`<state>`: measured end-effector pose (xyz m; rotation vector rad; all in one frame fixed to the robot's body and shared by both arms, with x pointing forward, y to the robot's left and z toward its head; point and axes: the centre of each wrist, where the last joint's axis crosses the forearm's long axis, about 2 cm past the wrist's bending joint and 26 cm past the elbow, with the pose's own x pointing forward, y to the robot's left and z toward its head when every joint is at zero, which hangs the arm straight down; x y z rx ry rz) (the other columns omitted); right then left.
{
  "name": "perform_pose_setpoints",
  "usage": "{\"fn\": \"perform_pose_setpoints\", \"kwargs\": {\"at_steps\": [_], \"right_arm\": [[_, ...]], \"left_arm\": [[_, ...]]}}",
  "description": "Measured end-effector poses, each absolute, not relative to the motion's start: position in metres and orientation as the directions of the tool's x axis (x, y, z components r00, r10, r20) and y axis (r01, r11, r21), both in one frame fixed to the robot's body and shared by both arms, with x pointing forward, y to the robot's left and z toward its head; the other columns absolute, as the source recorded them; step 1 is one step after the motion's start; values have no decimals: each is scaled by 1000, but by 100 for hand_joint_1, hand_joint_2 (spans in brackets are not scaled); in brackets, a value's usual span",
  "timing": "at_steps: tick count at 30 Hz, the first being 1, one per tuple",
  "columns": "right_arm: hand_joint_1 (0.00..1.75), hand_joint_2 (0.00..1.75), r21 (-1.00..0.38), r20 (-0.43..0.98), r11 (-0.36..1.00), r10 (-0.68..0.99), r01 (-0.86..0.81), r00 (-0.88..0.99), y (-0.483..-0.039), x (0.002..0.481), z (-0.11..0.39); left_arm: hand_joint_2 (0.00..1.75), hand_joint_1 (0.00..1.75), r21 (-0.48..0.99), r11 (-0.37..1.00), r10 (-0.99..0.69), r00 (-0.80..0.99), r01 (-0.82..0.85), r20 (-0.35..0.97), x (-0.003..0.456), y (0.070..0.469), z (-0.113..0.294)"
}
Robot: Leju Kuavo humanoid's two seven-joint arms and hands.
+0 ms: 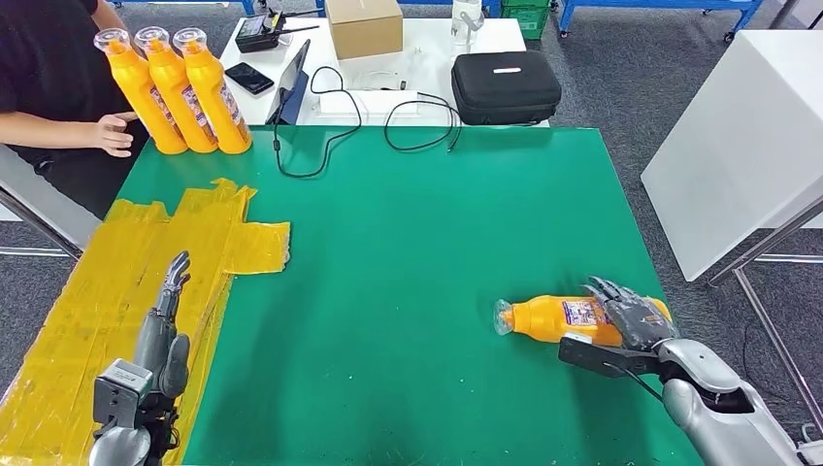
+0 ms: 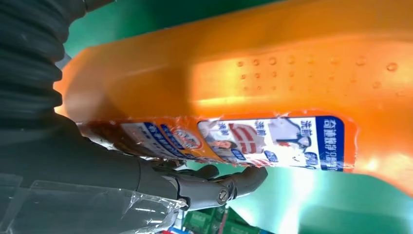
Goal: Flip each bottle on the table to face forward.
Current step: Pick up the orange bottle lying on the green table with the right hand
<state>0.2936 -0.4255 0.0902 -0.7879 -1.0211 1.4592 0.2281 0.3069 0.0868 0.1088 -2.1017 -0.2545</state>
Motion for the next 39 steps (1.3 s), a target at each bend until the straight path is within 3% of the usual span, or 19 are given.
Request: {"fn": "perform_pose_setpoints", "kwargs": {"at_steps": [2,21,28,32,39], "right_arm": [[175,175,-905,67,4,989,-425,-134,-423,300,85],[175,175,-871,67,12,993,-491,-95,-424,321,73],[175,175,-853,179,107,979,-511,-94,-425,322,74],[175,175,-840,341,245,932,-484,-120,-413,321,74],[175,175,-690,707,565,658,-452,-258,-308,340,97]], "left_arm": [[0,0,220,975,-174,-522,27,835,231,306,88],[0,0,203,979,-156,-533,30,832,239,304,90],[0,0,163,984,-106,-526,64,844,240,303,88],[175,0,29,989,48,-491,148,870,236,297,85],[175,0,-293,914,393,-431,282,812,226,266,86]]}}
